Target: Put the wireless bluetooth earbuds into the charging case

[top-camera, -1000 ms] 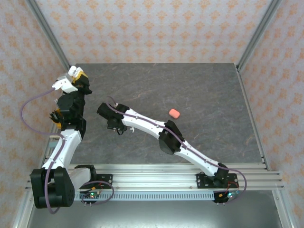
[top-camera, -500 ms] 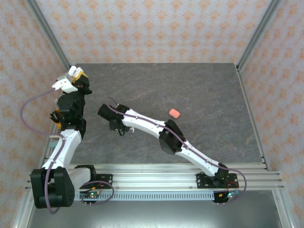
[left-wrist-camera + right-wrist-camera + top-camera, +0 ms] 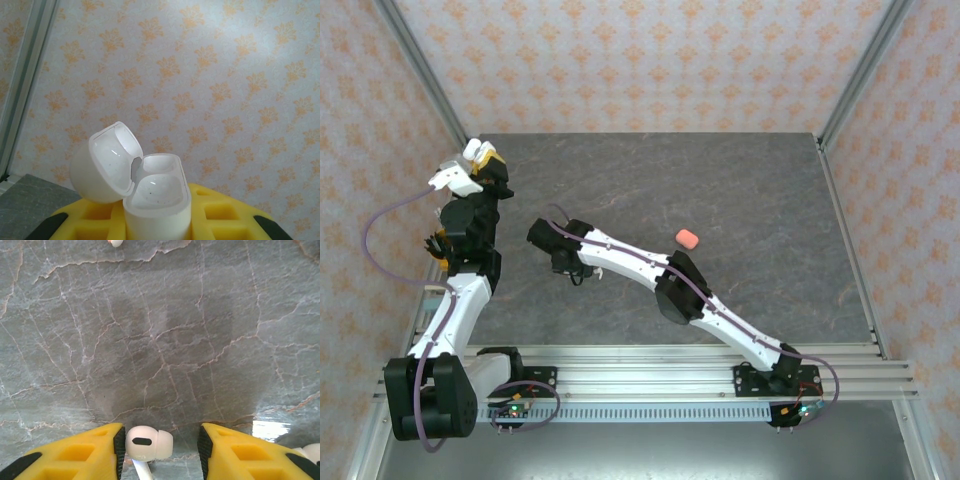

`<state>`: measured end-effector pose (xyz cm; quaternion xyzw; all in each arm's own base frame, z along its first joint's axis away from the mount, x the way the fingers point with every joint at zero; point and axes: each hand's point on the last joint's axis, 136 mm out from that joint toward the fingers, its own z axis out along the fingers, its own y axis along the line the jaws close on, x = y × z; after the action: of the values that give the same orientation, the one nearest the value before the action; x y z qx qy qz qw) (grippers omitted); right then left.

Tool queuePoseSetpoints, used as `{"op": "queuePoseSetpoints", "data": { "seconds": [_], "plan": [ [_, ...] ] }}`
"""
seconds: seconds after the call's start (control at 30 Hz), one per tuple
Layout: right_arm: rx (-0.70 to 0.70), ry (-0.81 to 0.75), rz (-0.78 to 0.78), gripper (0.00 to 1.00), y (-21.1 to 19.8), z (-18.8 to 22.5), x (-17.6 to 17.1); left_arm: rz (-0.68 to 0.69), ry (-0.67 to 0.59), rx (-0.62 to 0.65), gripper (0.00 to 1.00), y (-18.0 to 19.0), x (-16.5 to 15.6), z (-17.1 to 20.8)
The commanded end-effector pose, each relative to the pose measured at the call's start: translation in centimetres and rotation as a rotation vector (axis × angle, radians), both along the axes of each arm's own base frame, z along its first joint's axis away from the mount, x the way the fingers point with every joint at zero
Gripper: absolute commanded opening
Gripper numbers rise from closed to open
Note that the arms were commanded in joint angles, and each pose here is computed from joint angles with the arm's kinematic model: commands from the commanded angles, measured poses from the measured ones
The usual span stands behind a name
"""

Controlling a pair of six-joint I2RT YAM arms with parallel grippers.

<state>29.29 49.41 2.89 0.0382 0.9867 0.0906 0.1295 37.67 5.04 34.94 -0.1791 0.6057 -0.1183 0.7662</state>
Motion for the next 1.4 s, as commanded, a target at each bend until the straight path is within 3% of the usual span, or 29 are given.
{"op": "queuePoseSetpoints", "data": {
  "seconds": [0.0, 0.33, 0.97, 1.37],
  "plan": [
    [-0.075, 0.032, -0.025, 0.46, -1.6, -1.6, -0.2, 0.003, -0.04, -0.013, 0.0, 0.2, -0.7, 0.8],
    [-0.067, 0.041, -0.021, 0.44, -0.8, -2.7, -0.4, 0.007, -0.038, -0.014, 0.0, 0.3, -0.8, 0.5],
    [-0.209, 0.068, -0.005, 0.33, -4.7, -2.4, -2.2, 0.004, -0.03, -0.005, 0.0, 0.1, -1.0, 0.6],
    [-0.198, 0.086, -0.01, 0.33, -4.6, -2.8, -2.2, -0.004, -0.028, -0.007, 0.0, 0.0, -1.0, 0.6]
  ]
}}
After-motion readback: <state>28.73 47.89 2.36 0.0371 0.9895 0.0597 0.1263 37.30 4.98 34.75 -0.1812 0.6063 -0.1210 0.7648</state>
